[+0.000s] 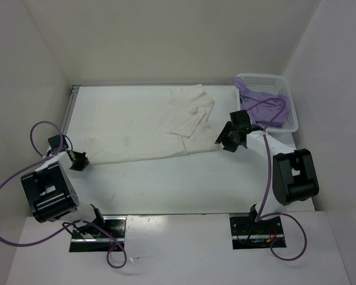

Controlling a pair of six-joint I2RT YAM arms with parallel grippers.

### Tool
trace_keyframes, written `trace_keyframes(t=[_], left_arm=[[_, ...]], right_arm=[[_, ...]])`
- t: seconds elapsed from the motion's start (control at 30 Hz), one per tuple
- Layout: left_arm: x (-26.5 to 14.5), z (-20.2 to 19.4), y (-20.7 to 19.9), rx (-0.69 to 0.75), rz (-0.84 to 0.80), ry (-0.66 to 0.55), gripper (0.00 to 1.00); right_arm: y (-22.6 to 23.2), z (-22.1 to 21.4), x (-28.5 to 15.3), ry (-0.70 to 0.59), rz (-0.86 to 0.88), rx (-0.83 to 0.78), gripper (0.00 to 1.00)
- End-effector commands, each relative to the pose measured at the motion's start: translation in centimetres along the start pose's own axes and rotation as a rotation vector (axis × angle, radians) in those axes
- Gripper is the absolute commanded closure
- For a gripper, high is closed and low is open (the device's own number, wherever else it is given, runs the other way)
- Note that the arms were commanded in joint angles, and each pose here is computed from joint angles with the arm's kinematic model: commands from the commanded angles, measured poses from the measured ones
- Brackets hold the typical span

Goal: Fold and stack the t-shirts
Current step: Fold the flattened tshirt in 1/3 of the way

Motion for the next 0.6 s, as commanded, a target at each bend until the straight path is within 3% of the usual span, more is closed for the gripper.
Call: trace_keyframes(t=[0.0,0.2,0.4,0.57], left_arm=[[0.5,2.3,-2.9,0.032,-0.058,-0.075,1.0],[1.1,2.3,-3.3,0.054,-0.065,-0.049,1.0],[1.4,2.0,-2.9,0.054,-0.061,-0.034,1.0],[1.0,2.0,-3.3,0.056,-0.078,-0.023,1.0]], right_arm=[[-0.4,0.2,2.8,-0.014,-0.02,0.046,0.46],[1.1,-0.9,3.5,-0.004,0.046,0.044,0.46],[0.3,-2.3,5.4,0.093,-0.006,0.069,0.44],[-0.9,-3.8,3.1,0.096,-0.034,0.078,0.45]])
Point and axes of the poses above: each gripper's point midway between its finger pads, its own x axis out along the fingers, its own y axis along the line the jaws close on, z = x × y, the point moved 7 cm from there along -x, back along the fingers, and after that the axes turned 11 degrees about -x, right-handed, at the moved point
